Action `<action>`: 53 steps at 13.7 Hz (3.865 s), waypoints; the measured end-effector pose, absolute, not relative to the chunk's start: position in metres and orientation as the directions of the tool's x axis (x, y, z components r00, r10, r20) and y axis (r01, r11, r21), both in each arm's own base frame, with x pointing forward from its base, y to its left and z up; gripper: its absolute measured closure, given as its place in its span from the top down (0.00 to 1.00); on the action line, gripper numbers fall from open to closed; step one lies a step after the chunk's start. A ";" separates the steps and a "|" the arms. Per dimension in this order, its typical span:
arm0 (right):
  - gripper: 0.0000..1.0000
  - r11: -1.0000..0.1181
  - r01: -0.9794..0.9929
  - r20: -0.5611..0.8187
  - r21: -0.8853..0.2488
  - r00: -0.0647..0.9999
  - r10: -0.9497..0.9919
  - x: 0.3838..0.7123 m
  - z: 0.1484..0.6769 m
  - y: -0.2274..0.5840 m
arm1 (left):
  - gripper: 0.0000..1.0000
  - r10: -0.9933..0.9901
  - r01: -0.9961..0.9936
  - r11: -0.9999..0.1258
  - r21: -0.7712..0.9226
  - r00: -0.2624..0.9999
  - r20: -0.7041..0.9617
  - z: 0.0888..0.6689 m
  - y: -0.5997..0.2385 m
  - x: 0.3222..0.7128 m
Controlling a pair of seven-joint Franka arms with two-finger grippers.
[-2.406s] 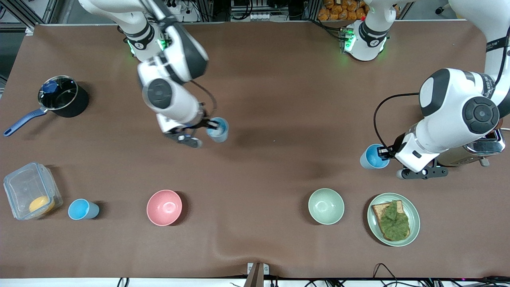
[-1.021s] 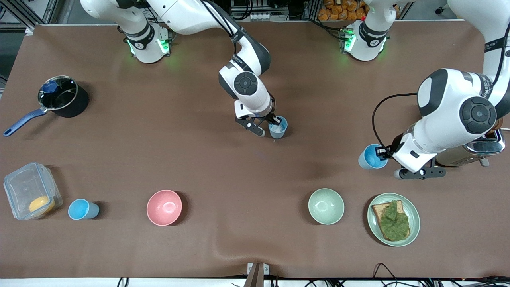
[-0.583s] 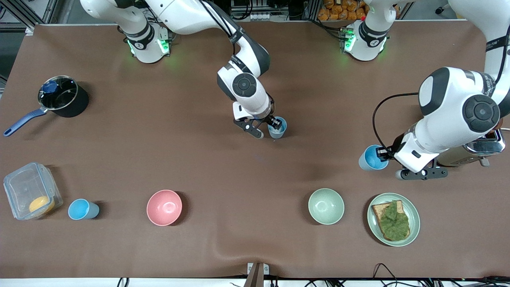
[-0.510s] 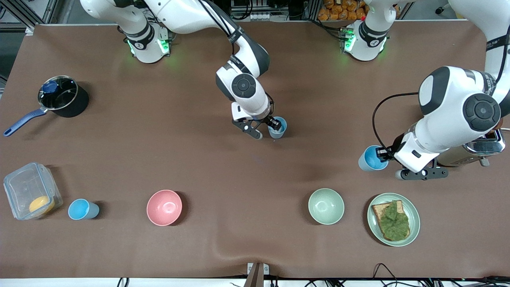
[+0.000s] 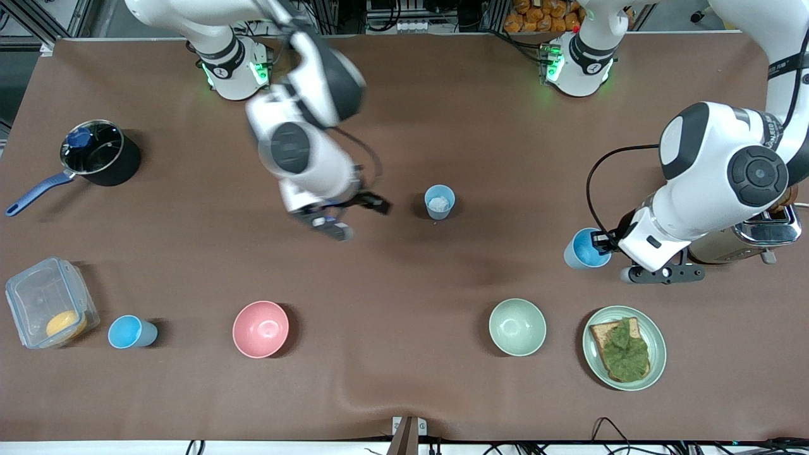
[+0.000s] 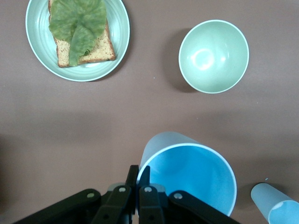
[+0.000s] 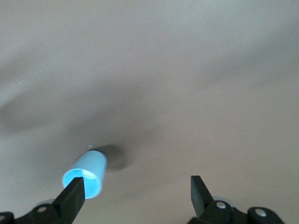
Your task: Stack blue cups with both arms
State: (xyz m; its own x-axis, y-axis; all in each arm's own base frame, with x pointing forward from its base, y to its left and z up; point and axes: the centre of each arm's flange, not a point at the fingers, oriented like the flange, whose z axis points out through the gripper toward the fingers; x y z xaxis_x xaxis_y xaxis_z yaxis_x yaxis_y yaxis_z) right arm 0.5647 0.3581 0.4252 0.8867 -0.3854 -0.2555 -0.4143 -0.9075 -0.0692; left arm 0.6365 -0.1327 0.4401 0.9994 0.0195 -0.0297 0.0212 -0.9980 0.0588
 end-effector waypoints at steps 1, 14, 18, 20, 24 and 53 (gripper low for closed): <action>1.00 -0.922 -0.379 -0.250 -0.073 0.902 -0.351 0.574 0.441 0.327 | 0.03 0.013 0.014 -0.998 0.059 1.000 -0.028 0.441 -0.137 0.636; 1.00 -0.975 -0.199 -0.121 -0.102 0.975 -0.187 0.561 0.545 0.074 | 0.03 0.126 0.131 -0.990 0.056 0.989 -0.081 0.409 -0.328 0.574; 1.00 -0.976 -0.211 -0.062 -0.057 0.976 -0.208 0.565 0.581 0.049 | 0.03 0.148 0.153 -0.987 0.042 0.983 -0.105 0.392 -0.372 0.550; 1.00 -0.980 -0.191 -0.065 -0.063 0.980 -0.187 0.568 0.578 0.033 | 0.03 0.163 0.167 -0.986 0.025 0.979 -0.124 0.381 -0.389 0.535; 1.00 -0.991 -0.111 -0.051 -0.081 0.993 -0.107 0.571 0.580 0.004 | 0.03 0.190 0.192 -0.981 0.002 0.972 -0.140 0.345 -0.429 0.492; 1.00 -1.000 -0.018 -0.065 0.019 0.998 -0.019 0.572 0.574 -0.008 | 1.00 0.214 0.211 -0.976 0.053 0.975 0.056 0.563 -0.170 0.605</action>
